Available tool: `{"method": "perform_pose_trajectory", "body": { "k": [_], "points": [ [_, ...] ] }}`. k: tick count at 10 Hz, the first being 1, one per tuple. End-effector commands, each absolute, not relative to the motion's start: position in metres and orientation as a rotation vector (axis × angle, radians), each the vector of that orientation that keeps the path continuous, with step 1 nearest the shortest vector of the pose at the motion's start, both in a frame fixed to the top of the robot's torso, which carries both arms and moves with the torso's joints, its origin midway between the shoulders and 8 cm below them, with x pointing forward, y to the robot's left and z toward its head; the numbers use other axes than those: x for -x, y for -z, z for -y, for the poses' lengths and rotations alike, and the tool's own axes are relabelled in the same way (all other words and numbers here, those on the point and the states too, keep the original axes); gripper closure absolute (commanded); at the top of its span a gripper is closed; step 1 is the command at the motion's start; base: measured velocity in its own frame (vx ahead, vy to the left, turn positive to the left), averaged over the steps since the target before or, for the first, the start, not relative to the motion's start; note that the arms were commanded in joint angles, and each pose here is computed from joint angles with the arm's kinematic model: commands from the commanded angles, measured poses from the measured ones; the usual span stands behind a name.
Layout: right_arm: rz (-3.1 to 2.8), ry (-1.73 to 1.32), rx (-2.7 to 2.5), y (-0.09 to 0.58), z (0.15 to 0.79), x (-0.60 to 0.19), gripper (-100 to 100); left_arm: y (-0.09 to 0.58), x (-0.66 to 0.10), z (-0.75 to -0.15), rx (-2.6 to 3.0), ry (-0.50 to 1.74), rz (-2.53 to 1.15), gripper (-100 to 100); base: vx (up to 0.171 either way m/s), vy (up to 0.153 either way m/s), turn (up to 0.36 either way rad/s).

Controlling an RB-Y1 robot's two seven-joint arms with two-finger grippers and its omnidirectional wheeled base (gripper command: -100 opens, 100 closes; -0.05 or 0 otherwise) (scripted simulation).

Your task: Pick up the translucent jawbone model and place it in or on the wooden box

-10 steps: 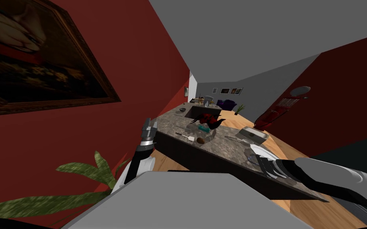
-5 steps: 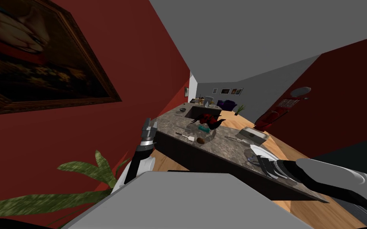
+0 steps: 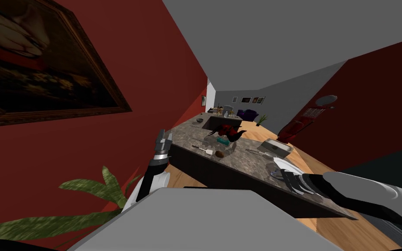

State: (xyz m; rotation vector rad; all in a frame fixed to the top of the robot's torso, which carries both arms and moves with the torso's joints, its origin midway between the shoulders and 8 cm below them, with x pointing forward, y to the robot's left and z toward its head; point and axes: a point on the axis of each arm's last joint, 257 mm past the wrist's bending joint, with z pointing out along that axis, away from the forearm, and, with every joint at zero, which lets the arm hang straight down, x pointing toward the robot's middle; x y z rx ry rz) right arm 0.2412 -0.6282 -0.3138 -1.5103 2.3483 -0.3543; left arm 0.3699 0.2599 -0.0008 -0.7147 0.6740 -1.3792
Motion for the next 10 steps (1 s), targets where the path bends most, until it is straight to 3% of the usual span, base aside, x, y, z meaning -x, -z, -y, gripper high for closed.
{"method": "perform_pose_trajectory", "body": {
  "k": [1, 2, 7, 10],
  "points": [
    [-2.348, 0.354, 1.51, 0.314, 0.628, -0.241, 0, 0.001, -0.37, -0.26, 0.715, 1.379, -0.674, 0, 0.0, 0.0, 0.0],
    [-2.341, 0.444, 1.481, 0.295, 0.649, -0.26, 100, 0.001, -0.37, -0.26, 0.715, 1.379, -0.674, 0, -0.045, 0.101, 0.188],
    [-2.444, 0.614, 1.356, 0.282, 0.71, -0.247, 100, 0.001, -0.37, -0.26, 0.715, 1.38, -0.674, 0, -0.056, 0.215, 0.306],
    [-2.501, 0.701, 1.281, 0.276, 0.742, -0.232, 100, 0.001, -0.37, -0.26, 0.715, 1.38, -0.674, 0, 0.001, 0.147, 0.259]
  ]
}}
